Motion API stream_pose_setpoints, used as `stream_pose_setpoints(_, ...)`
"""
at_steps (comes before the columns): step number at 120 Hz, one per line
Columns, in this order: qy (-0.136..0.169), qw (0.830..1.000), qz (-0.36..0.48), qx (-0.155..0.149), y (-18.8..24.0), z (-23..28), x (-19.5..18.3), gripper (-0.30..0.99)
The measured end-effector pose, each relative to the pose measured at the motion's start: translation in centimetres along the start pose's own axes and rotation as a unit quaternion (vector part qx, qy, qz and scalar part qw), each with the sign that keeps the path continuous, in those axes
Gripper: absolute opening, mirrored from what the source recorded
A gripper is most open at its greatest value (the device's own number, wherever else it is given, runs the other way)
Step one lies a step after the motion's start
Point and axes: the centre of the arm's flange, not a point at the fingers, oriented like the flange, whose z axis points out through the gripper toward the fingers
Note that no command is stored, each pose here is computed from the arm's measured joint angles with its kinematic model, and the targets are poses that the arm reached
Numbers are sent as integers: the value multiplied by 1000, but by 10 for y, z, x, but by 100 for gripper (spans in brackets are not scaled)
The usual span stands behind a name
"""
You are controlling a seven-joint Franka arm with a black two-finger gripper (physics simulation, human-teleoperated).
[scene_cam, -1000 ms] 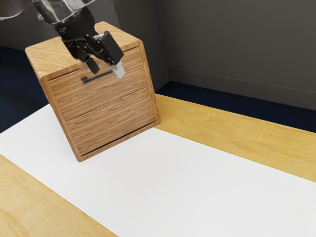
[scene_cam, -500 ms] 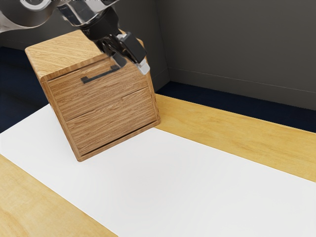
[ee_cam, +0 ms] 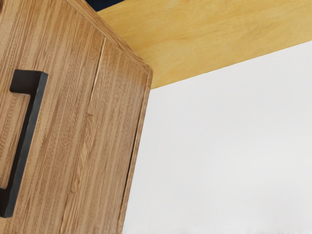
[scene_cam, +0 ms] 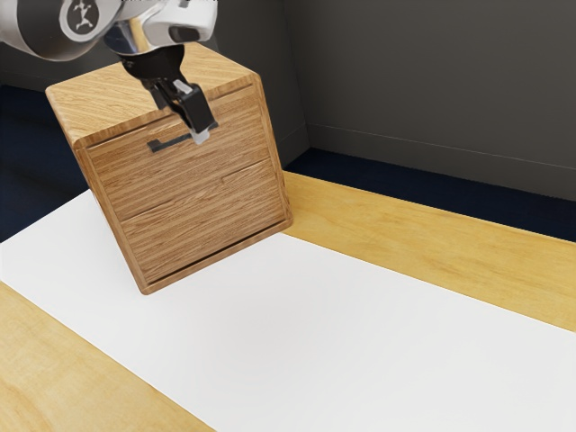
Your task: Pull the drawer handle with one arm to open the drawer
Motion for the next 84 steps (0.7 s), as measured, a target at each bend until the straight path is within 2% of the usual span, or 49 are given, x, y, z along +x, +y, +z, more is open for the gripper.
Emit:
stream_pose_setpoints(29, 1, 998, 24, -52, 49, 13, 25, 69)
stream_pose_setpoints(42, -15, 997, 13, -71, 55, 37, 35, 69)
stream_pose_setpoints(46, -20, 997, 5, -70, 52, 46, 39, 69)
stream_pose_setpoints(56, -33, 998, -20, -44, 50, 65, 56, 67)
stream_pose_setpoints(75, -8, 999, -32, -40, 43, 48, 55, 63)
stream_pose_setpoints(84, 0, 999, -23, -26, 39, 45, 56, 61)
